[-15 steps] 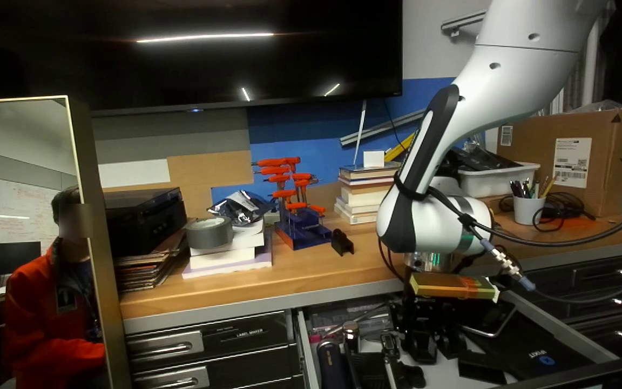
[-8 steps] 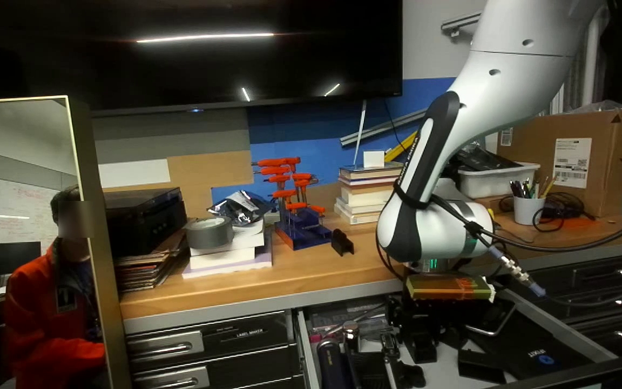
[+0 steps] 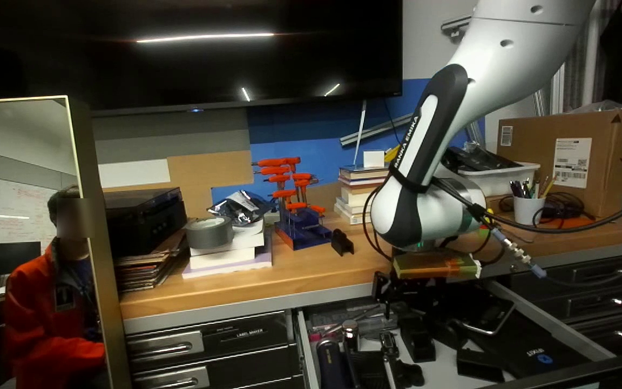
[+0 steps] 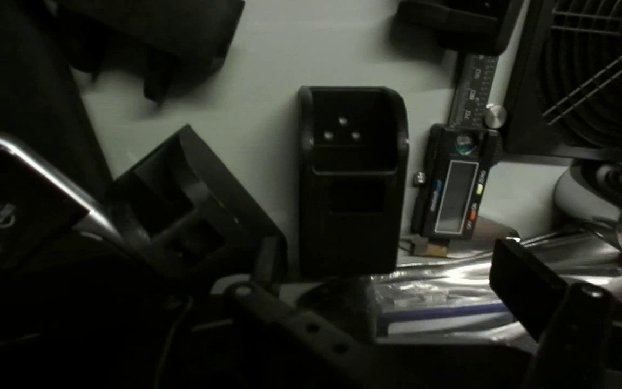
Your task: Pick up the black objects from the countertop, put them in the drawer and close the drawer.
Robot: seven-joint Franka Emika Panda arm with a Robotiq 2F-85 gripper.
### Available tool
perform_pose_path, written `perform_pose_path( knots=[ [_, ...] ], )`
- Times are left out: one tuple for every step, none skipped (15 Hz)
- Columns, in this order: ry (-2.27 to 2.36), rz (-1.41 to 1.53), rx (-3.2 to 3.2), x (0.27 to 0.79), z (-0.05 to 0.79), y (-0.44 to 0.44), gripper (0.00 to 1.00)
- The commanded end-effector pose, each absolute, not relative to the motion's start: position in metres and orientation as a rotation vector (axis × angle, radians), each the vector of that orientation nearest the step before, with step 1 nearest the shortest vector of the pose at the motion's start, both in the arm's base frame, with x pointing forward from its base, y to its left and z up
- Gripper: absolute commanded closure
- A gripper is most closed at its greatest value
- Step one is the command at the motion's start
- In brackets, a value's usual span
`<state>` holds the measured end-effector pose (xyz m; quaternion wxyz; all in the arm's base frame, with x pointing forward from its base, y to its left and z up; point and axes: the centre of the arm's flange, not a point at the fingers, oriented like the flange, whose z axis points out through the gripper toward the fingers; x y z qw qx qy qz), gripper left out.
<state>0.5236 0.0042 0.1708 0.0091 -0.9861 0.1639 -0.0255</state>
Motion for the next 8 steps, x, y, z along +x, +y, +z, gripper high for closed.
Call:
perform_pose_path(
  knots=[
    [0.47,-0.145,-3.127,0.532,0.224,0.02,0.0],
    [0.452,-0.157,-3.137,0.536,0.235,0.023,0.0],
    [0.433,-0.164,-3.147,0.542,0.248,0.026,0.0],
    [0.409,-0.17,-3.151,0.549,0.259,0.027,0.0],
    [0.393,-0.189,-3.157,0.557,0.27,0.029,0.0],
    [0.377,-0.204,-3.159,0.564,0.28,0.03,0.0],
    [0.367,-0.225,-3.166,0.574,0.29,0.03,0.0],
    [0.349,-0.234,-3.166,0.585,0.299,0.031,0.0]
  ],
)
